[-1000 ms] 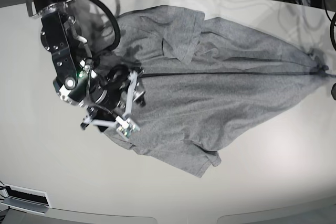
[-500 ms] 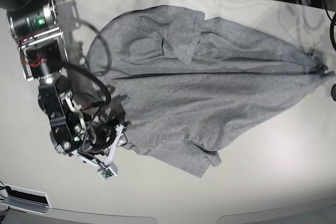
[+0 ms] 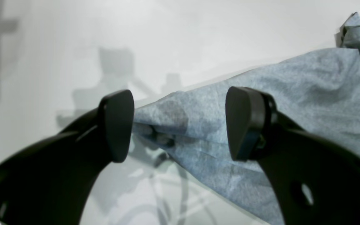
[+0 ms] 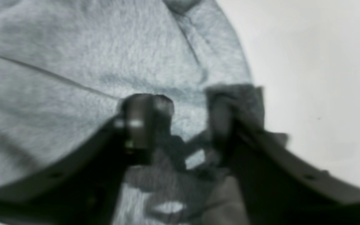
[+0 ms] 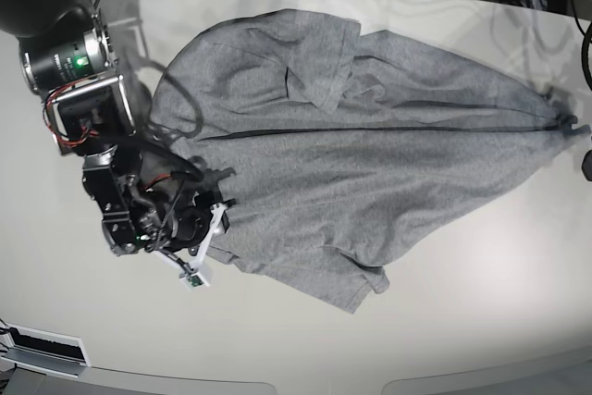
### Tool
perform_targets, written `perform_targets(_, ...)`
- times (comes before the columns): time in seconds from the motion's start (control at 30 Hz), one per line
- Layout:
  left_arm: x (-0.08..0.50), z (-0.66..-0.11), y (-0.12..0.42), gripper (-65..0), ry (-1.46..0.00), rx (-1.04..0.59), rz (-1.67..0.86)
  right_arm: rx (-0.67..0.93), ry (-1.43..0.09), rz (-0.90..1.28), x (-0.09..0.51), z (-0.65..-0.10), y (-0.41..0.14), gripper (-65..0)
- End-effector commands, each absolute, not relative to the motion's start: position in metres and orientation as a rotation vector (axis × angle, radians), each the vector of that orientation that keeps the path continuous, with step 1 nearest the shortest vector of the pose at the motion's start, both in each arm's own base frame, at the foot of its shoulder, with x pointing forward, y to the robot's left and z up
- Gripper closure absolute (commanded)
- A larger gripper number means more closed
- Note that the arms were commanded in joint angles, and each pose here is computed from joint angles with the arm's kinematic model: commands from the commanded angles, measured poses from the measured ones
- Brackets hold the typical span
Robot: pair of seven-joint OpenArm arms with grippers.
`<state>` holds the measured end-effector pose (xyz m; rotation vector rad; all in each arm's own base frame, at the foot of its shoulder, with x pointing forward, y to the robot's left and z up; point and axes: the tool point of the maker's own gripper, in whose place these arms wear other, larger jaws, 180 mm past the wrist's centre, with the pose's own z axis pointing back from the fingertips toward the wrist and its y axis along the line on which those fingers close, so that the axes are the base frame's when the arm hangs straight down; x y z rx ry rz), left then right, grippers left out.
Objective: Layout the t-shirt on the table in an organized manner, then fold the t-shirt properly
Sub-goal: 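Pull the shirt edge with the right gripper away from the left gripper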
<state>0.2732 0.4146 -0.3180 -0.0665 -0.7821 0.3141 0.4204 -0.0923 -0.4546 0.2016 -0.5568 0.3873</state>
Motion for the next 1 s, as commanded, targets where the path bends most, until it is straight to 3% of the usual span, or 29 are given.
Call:
perform_targets(0.0, 0.281, -0.298, 0.422, -46.1, -0.837, -0.045, 0.291, 0.185, -0.626, 0.378, 0.439, -0.438, -0.095, -21.0)
perform_targets(0.07, 0.282, -0.298, 0.422, -46.1, -0.838, -0.045, 0.291, 0.173, -0.637, 0.372, 0.436, -0.444, -0.092, -14.7)
perform_targets(0.17, 0.282, -0.298, 0.422, -46.1, -0.838, -0.046, 0.292, 0.168, -0.628, 0.393, 0.430, -0.450, -0.087, 0.0)
perform_targets(0.33, 0.282, -0.297, 0.422, -46.1, -0.840, -0.048, 0.292, 0.024, -0.592, 0.411, 0.434, -0.451, -0.111, 0.0)
perform_targets(0.6, 0.283, -0.296, 0.421, -46.1, -0.846, -0.056, 0.293, -0.346, -0.485, 0.199, 0.428, -0.445, -0.196, 0.0)
perform_targets(0.87, 0.284, -0.296, 0.419, -46.1, -0.852, -0.065, 0.293, -0.379, -0.552, 0.174, 0.455, -0.416, -0.200, 0.0)
perform_targets(0.97, 0.288, -0.291, 0.408, -46.0, -0.880, -0.110, 0.226, -0.351, -0.571, 0.192, 0.474, -0.394, -0.194, -19.2)
